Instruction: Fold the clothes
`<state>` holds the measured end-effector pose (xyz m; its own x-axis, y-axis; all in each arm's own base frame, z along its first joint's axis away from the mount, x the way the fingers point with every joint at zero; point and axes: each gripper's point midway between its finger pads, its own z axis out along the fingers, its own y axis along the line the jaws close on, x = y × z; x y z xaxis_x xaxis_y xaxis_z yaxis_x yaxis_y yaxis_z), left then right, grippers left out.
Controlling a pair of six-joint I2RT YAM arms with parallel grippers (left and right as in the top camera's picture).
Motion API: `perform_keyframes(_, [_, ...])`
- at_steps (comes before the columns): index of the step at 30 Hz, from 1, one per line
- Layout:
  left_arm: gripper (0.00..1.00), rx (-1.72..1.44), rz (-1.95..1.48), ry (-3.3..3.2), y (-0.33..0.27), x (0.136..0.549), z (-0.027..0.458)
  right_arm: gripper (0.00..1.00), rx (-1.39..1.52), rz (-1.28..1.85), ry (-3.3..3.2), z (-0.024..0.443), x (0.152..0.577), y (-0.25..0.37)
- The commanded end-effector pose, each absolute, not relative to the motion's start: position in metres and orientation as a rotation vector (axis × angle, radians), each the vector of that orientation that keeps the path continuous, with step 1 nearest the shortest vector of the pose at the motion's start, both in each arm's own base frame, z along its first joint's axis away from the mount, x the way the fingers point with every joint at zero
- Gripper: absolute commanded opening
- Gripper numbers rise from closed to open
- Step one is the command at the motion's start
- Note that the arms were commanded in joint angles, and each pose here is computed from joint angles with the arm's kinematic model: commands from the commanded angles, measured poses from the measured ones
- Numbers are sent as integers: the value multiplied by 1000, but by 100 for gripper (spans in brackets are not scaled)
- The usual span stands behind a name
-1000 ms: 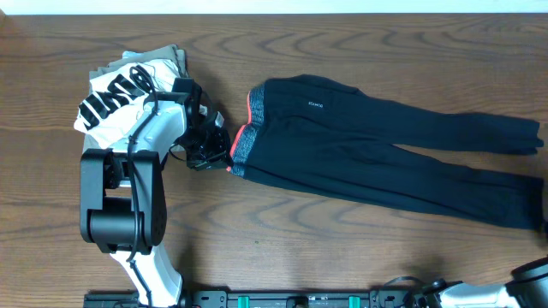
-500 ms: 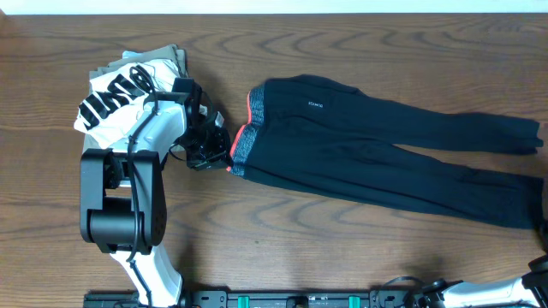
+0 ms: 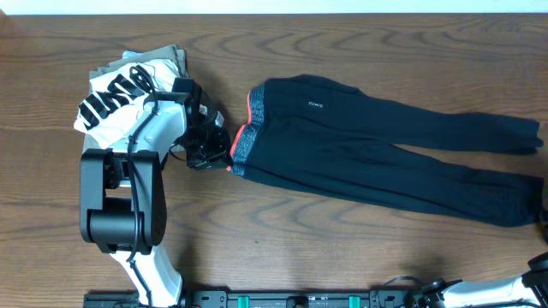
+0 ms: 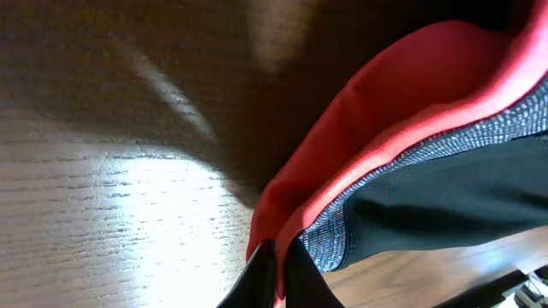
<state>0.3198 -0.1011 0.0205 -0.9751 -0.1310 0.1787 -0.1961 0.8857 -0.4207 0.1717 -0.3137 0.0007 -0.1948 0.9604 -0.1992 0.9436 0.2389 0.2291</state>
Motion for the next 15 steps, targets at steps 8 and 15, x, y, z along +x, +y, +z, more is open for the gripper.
perform_keyframes(8, [6, 276, 667, -2927, -97, 321, 24, 54, 1674, 273, 2254, -11, 190, -293])
perform_keyframes(15, [6, 274, 670, -2932, -97, 323, 24, 55, 1655, 359, 2204, -5, 196, -292])
